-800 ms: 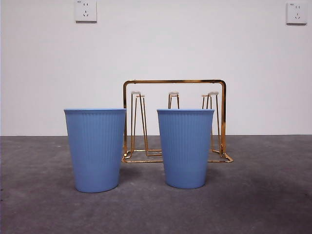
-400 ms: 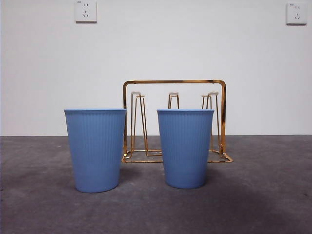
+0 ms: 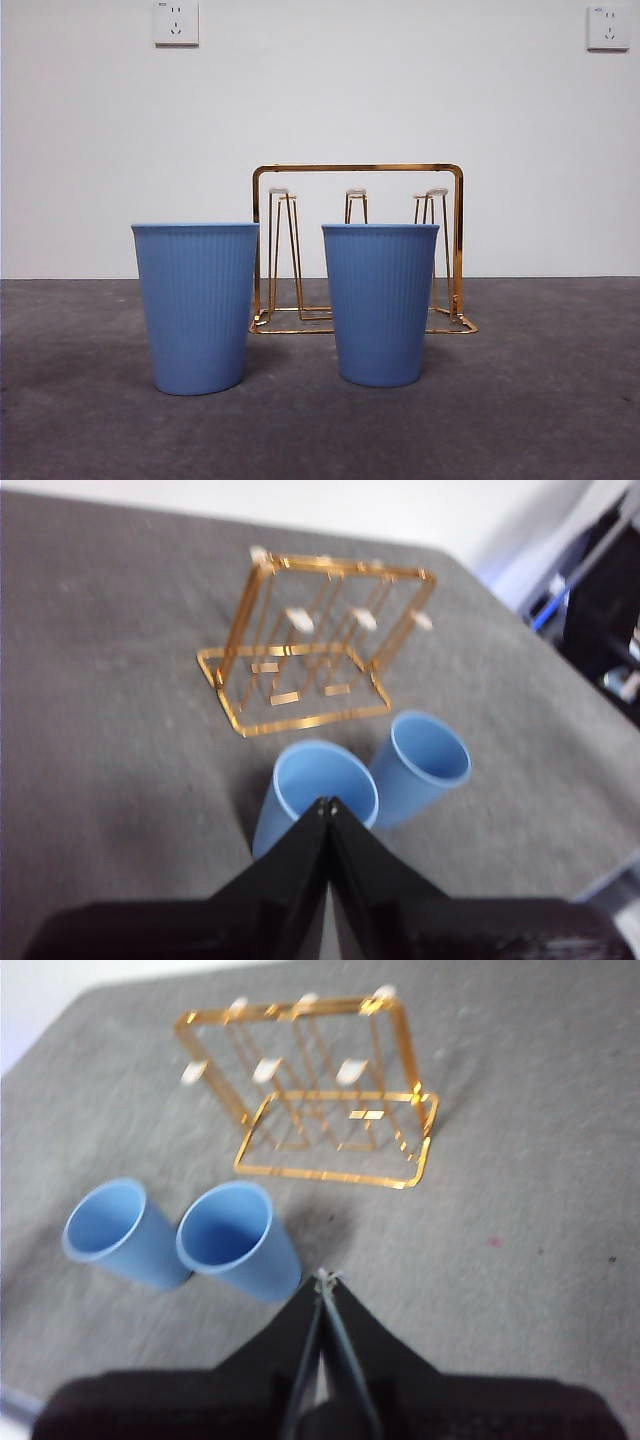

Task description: Pick up cup 1,put cup 1 in the cup rack,pick up cup 2,put cup 2 in the cup rack

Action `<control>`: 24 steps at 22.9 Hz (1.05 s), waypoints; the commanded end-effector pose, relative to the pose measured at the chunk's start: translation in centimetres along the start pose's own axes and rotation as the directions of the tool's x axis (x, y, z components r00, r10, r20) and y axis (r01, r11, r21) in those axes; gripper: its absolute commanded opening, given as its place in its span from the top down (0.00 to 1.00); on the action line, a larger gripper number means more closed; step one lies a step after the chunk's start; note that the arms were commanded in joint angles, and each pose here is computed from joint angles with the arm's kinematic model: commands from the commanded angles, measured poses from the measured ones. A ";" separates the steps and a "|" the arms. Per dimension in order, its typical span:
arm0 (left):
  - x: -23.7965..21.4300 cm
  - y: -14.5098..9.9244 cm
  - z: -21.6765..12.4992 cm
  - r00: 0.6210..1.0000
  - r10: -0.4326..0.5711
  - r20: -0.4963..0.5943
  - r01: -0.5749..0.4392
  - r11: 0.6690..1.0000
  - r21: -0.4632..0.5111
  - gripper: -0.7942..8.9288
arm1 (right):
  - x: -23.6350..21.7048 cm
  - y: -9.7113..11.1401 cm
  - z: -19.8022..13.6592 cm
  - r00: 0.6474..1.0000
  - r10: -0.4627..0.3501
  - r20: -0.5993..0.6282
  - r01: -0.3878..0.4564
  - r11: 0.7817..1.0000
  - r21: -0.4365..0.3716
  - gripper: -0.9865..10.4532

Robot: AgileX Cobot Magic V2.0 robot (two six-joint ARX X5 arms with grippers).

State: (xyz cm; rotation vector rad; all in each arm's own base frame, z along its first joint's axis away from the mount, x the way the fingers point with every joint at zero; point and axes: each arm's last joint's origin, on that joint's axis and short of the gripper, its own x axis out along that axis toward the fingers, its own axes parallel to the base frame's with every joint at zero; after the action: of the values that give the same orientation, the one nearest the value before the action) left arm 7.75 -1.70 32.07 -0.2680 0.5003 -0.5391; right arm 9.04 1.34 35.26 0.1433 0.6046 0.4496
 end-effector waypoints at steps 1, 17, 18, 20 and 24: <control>-0.2 -0.3 0.6 0.998 -0.013 -0.061 0.016 0.998 0.054 0.92 | -0.5 0.3 1.0 0.998 0.018 -0.062 -0.022 0.998 -0.064 0.92; 0.4 -1.5 3.2 0.972 -0.192 -0.135 0.206 0.974 0.095 0.17 | 0.2 0.7 2.9 0.973 0.171 -0.157 -0.181 0.982 -0.052 0.47; 0.5 -1.6 3.3 0.967 -0.220 -0.131 0.232 0.969 0.087 0.17 | 0.6 0.7 3.1 0.968 0.184 -0.170 -0.194 0.980 -0.048 0.47; 0.9 -1.8 3.7 0.949 -0.288 -0.130 0.298 0.952 0.064 0.17 | 1.8 0.6 3.6 0.957 0.206 -0.203 -0.214 0.977 -0.020 0.47; 1.8 -2.2 4.2 0.900 -0.411 -0.144 0.419 0.908 0.022 0.17 | 5.9 0.6 5.1 0.931 0.246 -0.271 -0.254 0.967 0.008 0.48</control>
State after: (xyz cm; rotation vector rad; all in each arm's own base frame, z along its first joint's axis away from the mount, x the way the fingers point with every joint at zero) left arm 10.42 -3.97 35.63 -0.2780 0.5673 -0.9887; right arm 16.04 4.45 36.46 0.1137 0.8495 0.7383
